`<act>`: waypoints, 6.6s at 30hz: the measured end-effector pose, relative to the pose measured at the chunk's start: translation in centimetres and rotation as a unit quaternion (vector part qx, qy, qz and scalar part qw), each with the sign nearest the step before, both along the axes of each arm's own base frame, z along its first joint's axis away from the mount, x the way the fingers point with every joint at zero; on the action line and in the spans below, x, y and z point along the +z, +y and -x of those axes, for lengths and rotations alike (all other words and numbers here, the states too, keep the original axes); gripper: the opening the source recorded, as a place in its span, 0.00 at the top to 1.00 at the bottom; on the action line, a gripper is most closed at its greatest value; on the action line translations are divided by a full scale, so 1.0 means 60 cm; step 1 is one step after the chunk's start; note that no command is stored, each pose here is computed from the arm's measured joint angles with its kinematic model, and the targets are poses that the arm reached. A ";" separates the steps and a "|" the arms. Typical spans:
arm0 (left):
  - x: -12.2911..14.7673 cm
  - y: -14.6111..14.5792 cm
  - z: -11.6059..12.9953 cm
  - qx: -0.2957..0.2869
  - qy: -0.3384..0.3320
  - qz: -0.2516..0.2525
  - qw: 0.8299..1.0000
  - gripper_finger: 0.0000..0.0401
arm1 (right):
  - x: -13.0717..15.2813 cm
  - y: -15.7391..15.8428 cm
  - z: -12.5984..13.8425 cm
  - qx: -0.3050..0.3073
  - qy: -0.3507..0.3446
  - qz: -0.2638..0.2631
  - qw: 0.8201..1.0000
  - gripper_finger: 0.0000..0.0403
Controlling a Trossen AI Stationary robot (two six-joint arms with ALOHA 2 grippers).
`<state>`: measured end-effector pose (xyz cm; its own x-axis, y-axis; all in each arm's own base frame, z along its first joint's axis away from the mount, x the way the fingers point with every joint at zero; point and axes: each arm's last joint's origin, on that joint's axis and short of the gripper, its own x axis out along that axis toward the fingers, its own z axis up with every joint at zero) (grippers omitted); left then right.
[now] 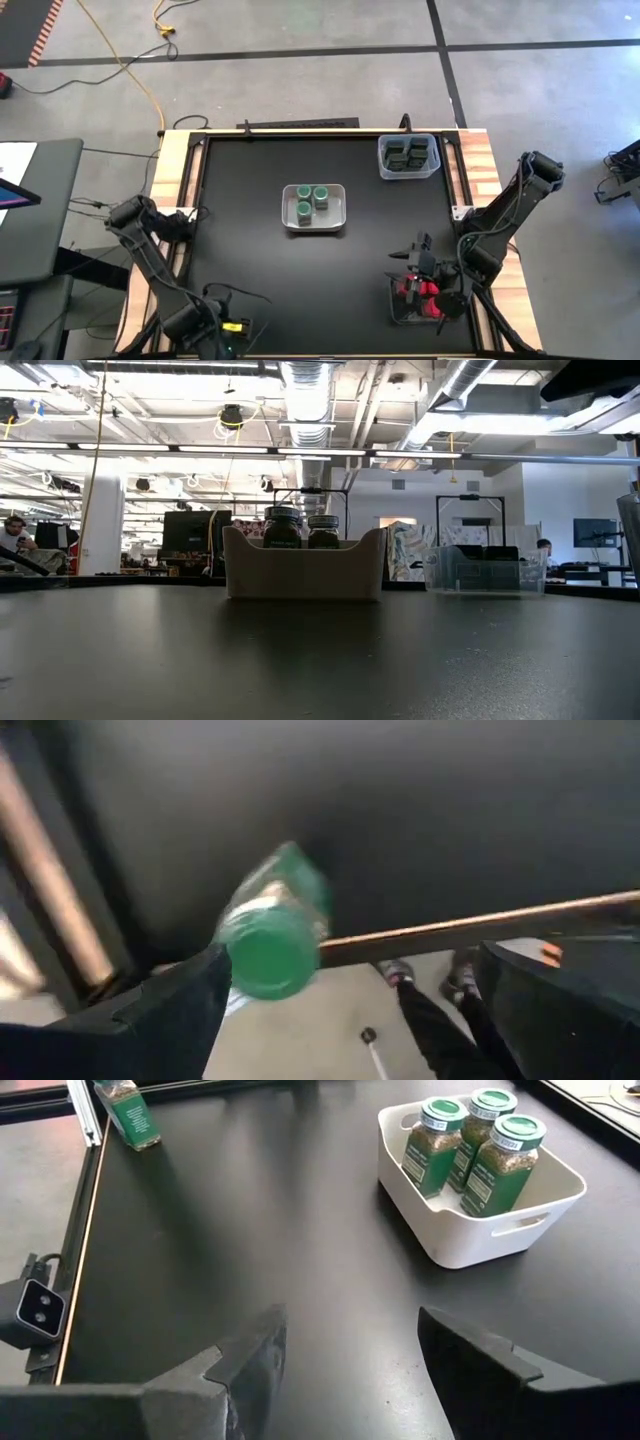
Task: Sort spices by type
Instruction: Put the green seasoning bottle into the white bin
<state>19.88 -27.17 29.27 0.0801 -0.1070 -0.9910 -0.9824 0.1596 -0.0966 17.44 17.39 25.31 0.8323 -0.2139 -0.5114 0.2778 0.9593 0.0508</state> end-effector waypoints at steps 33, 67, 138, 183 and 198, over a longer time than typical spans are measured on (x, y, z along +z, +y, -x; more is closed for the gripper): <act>-0.065 -0.046 0.015 0.055 0.112 -0.018 0.992 0.01 | 0.001 -0.004 -0.005 -0.007 -0.001 -0.002 1.000 0.37; -0.119 -0.065 0.007 0.058 0.101 -0.079 0.990 0.01 | 0.001 -0.005 -0.006 -0.008 0.001 -0.004 1.000 0.37; -0.044 0.265 -0.295 -0.862 -0.112 -0.265 0.417 0.45 | 0.009 0.003 -0.013 -0.041 -0.045 -0.096 0.993 0.37; -0.101 0.240 -0.261 -0.966 -0.084 -0.182 0.161 0.45 | 0.010 -0.015 -0.031 -0.098 -0.062 -0.144 0.983 0.37; -0.100 0.243 -0.265 -0.961 -0.089 -0.191 0.181 0.43 | 0.010 -0.015 -0.031 -0.096 -0.061 -0.140 0.984 0.37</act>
<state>35.78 -12.60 23.28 0.2928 -0.0328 -0.9556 0.9352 0.2181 0.2791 19.28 16.48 25.90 0.8493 -0.2375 -0.4714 0.4275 0.8333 0.3504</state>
